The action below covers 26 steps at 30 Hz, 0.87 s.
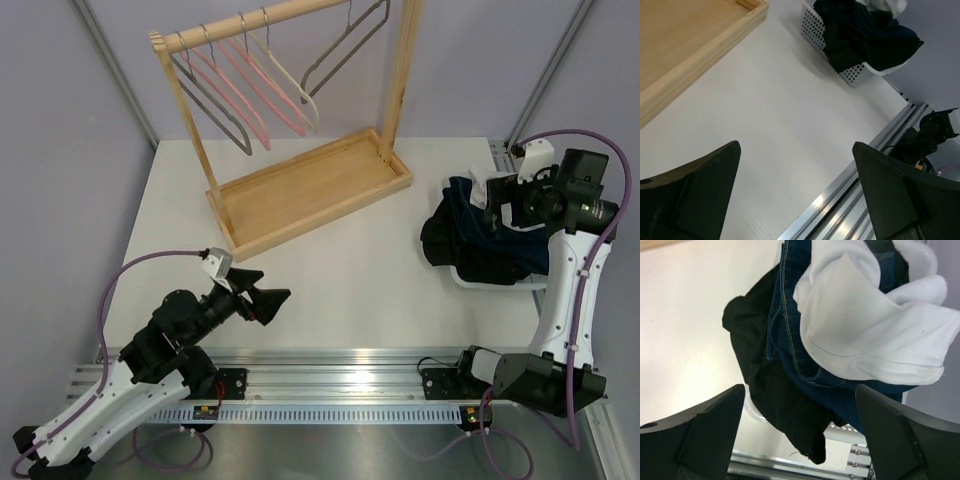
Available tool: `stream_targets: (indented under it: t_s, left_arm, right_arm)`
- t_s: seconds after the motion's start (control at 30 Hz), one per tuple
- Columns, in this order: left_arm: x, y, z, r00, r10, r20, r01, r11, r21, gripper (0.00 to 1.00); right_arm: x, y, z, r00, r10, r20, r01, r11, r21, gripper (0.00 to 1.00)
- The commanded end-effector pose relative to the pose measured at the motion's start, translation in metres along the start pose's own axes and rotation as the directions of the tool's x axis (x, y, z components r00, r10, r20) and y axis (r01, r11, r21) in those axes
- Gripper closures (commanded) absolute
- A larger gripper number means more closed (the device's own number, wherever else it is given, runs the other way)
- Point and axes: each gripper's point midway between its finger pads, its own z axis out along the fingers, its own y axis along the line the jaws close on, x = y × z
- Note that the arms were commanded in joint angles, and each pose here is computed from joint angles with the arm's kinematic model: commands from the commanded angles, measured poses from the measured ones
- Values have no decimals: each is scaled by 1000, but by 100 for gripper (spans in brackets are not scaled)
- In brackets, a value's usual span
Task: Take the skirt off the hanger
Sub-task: Reset both arms
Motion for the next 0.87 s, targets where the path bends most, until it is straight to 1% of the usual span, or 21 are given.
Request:
stream_targets:
  t_s: [0.0, 0.03, 0.07, 0.1, 0.13, 0.17, 0.2, 0.23, 0.3, 0.33, 0.4, 0.43, 0.6, 0.83]
  left_arm:
    - [-31, 12, -11, 995, -3, 98, 13, 995, -102, 1]
    - [-30, 24, -15, 995, -5, 98, 22, 985, -169, 1]
    - [-33, 29, -18, 994, -7, 109, 29, 980, -199, 1]
    - [-34, 34, -22, 993, -10, 119, 37, 973, -226, 1]
    - [-33, 45, -27, 992, -19, 124, 54, 957, -285, 1]
    - [-35, 48, -31, 991, -20, 134, 60, 950, -306, 1]
    - [-35, 52, -36, 990, -22, 138, 66, 943, -327, 1]
    - [-38, 58, -40, 987, -30, 158, 86, 930, -358, 1]
    - [-39, 63, -46, 985, -35, 171, 99, 918, -384, 1]
    - [-41, 65, -50, 982, -36, 185, 107, 914, -392, 1]
    - [-42, 66, -54, 980, -40, 195, 117, 909, -400, 1]
    - [-40, 68, -57, 980, -43, 193, 120, 906, -405, 1]
    - [-35, 70, -61, 983, -52, 179, 123, 901, -415, 1]
    - [-41, 68, -65, 982, -45, 186, 119, 904, -411, 1]
  right_arm:
    - [-30, 11, -35, 985, -17, 171, 12, 999, 33, 1]
    - [-39, 11, -39, 975, 0, 223, -10, 999, 45, 1]
    - [-45, 17, -52, 960, -1, 279, -13, 999, 49, 1]
    - [-42, 24, -52, 954, 37, 296, -46, 999, 26, 1]
    - [-43, 29, -55, 946, 52, 321, -59, 998, 12, 0]
    - [-50, 36, -68, 922, 47, 384, -54, 999, 7, 1]
    - [-46, 41, -66, 913, 120, 391, -121, 992, -22, 0]
    - [-50, 47, -75, 893, 124, 432, -122, 992, -31, 0]
    - [-45, 57, -74, 884, 175, 433, -156, 985, -80, 0]
    - [-46, 57, -78, 870, 184, 457, -170, 983, -73, 1]
    - [-39, 59, -73, 862, 232, 451, -215, 972, -89, 1]
    - [-39, 56, -73, 854, 238, 462, -230, 970, -74, 1]
    - [-35, 55, -78, 841, 233, 488, -242, 969, -46, 0]
    - [-29, 55, -87, 821, 195, 536, -231, 973, -1, 0]
